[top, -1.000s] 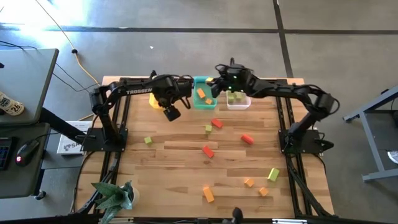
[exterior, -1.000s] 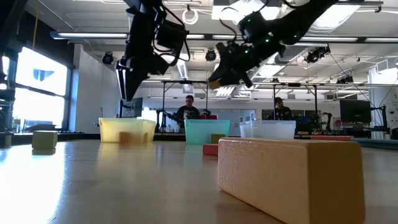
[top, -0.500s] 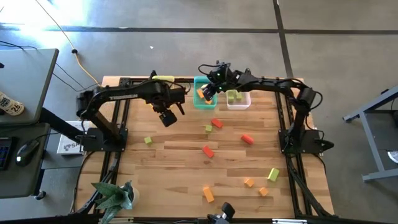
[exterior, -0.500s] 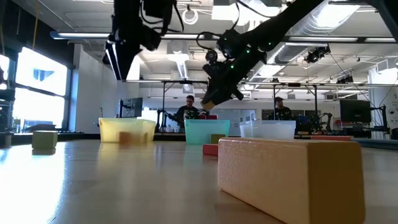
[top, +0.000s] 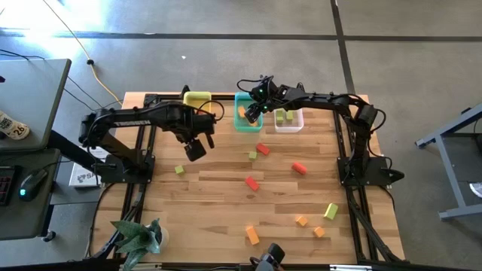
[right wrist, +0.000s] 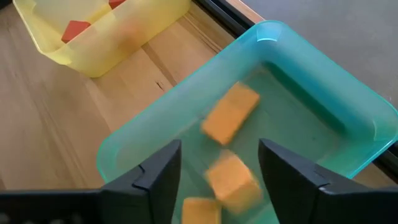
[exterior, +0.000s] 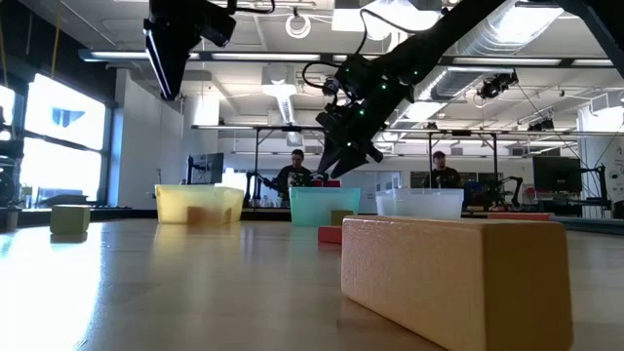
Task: Sort & place blocks by color
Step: Put the green block into the transparent bin
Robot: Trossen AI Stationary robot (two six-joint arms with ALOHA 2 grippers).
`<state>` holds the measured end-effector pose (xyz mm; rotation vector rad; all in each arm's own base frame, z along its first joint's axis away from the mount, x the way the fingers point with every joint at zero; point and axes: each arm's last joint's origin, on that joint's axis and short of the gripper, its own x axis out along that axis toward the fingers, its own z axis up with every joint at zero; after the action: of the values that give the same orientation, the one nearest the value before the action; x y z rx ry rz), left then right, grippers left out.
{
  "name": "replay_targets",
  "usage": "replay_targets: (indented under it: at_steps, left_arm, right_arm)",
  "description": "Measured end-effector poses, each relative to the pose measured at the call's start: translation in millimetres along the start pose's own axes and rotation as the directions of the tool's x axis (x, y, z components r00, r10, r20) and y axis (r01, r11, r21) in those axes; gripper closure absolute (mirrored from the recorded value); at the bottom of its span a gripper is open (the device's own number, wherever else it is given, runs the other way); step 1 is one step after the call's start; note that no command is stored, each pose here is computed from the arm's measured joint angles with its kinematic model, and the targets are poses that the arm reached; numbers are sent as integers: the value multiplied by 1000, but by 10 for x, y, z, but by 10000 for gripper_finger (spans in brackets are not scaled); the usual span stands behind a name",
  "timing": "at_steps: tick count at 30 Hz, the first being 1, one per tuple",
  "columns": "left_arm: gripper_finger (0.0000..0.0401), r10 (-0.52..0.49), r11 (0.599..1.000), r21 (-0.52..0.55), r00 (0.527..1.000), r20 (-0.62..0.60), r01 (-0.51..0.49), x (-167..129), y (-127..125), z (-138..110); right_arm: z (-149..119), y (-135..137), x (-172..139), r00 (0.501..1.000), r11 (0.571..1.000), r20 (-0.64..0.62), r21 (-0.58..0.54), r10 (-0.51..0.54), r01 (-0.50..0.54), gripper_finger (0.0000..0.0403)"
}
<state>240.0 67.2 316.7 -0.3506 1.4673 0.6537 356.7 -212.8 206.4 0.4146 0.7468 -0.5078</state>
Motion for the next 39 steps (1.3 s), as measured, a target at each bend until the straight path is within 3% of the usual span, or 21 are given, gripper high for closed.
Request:
replay_targets:
  at_steps: [5,13,24,29,39]
  left_arm:
    - [176,-3,1000,-16,1000,3,3,-18,-80,-36]
    - [176,-21,1000,-14,1000,12,21,-55,-255,-120]
    - [176,-40,999,-11,997,66,40,-102,-496,-221]
    - [176,-27,999,-25,998,60,28,68,-502,-395]
    - [176,-134,991,25,979,154,131,490,-402,-832]
  right_arm:
    - [11,1,-21,1000,1000,6,-19,-3,3,177]
    - [77,-35,-115,1000,995,9,-99,-6,7,176]
    - [364,23,-289,998,982,66,-187,4,9,176]
    - [504,54,-378,994,980,108,-198,11,10,176]
    - [587,73,-433,990,978,137,-207,17,12,176]
